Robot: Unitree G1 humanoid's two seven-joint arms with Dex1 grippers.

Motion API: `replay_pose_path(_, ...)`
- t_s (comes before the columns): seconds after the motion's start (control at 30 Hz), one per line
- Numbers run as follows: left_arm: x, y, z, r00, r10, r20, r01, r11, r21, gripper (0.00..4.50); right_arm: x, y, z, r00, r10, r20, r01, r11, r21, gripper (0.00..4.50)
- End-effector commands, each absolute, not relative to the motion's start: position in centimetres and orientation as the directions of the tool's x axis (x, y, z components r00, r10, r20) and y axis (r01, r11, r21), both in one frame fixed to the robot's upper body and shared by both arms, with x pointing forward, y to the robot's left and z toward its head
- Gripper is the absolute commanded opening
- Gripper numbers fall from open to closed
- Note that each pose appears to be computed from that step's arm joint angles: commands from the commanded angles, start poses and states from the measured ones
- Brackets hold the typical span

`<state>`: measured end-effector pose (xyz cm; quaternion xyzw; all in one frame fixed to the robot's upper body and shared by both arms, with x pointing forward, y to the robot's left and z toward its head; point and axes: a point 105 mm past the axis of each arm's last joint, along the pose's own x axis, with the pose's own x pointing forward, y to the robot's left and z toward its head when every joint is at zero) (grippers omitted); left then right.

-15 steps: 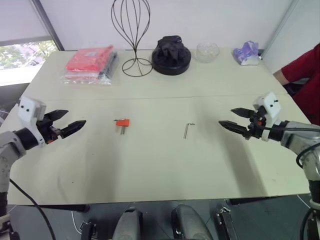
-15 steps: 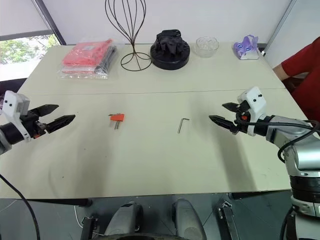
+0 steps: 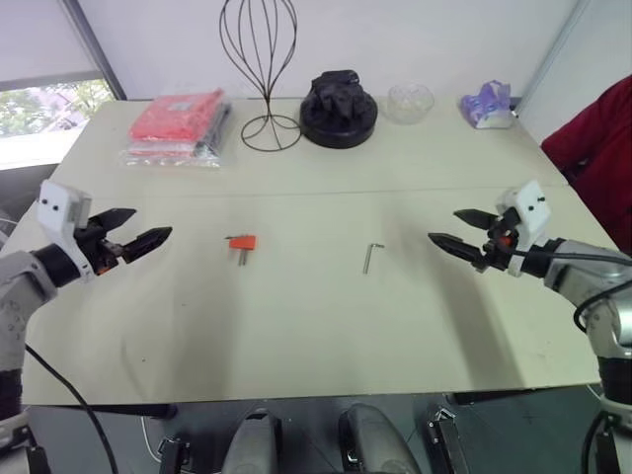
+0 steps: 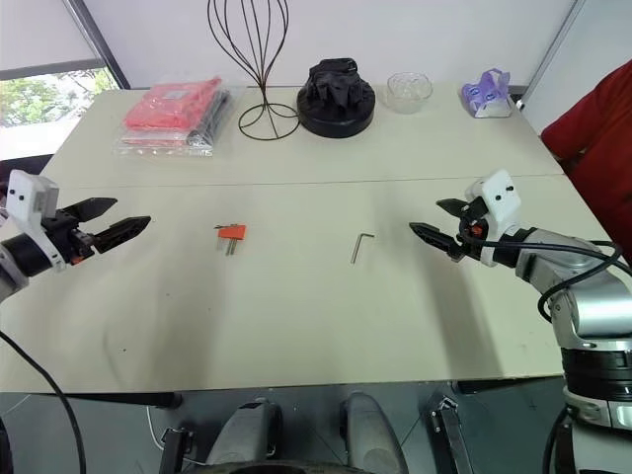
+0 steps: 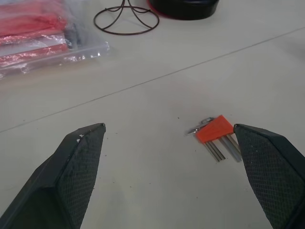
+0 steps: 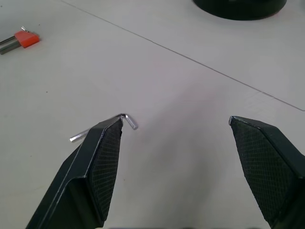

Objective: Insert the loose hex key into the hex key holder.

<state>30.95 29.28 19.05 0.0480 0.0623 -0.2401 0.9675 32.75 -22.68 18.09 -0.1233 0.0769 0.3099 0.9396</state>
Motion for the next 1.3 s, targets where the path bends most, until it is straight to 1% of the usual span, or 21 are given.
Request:
replay_pose_path(0.03,30.8,29.0,20.1,0.879,-0.463,-0.115,0.474,0.875,0.1,4.49,32.9,-22.2,19.5,0.797,0.579,-0.17,-0.604,0.765,-0.223,3.7)
replay_pose_path(0.27,30.7,29.1,19.8,0.878,-0.463,-0.123,0.476,0.873,0.108,4.49,32.9,-21.3,19.1,0.782,0.599,-0.169,-0.623,0.752,-0.216,3.7)
replay_pose_path(0.4,30.7,29.1,19.8,0.877,-0.465,-0.124,0.478,0.87,0.118,4.49,33.3,-20.8,19.3,0.778,0.609,-0.154,-0.628,0.752,-0.2,3.7)
replay_pose_path(0.53,31.4,28.9,20.4,0.871,-0.481,-0.101,0.492,0.858,0.149,4.49,34.2,-17.0,20.0,0.713,0.691,-0.12,-0.7,0.691,-0.182,3.7)
replay_pose_path(0.6,31.6,28.3,20.6,0.842,-0.528,-0.115,0.54,0.824,0.17,4.49,35.3,-14.1,19.8,0.656,0.747,-0.111,-0.751,0.63,-0.198,3.7)
replay_pose_path(0.73,31.4,26.8,20.1,0.742,-0.638,-0.206,0.669,0.725,0.164,4.49,36.8,-8.4,18.2,0.509,0.849,-0.139,-0.848,0.467,-0.251,3.7)
replay_pose_path(0.9,31.4,27.3,20.1,0.715,-0.647,-0.265,0.696,0.695,0.183,4.49,38.8,-2.3,15.9,0.383,0.905,-0.186,-0.906,0.328,-0.269,3.7)
replay_pose_path(1.07,30.3,27.7,19.7,0.713,-0.636,-0.295,0.694,0.699,0.172,4.49,39.7,2.4,14.1,0.341,0.913,-0.225,-0.922,0.277,-0.272,3.7)
replay_pose_path(1.17,29.9,27.8,19.3,0.722,-0.624,-0.298,0.683,0.711,0.167,4.49,39.7,3.7,13.3,0.346,0.905,-0.246,-0.918,0.273,-0.287,3.7)
replay_pose_path(1.3,29.0,27.9,18.8,0.747,-0.6,-0.288,0.654,0.741,0.152,4.49,39.1,5.8,12.2,0.334,0.9,-0.28,-0.922,0.25,-0.297,3.7)
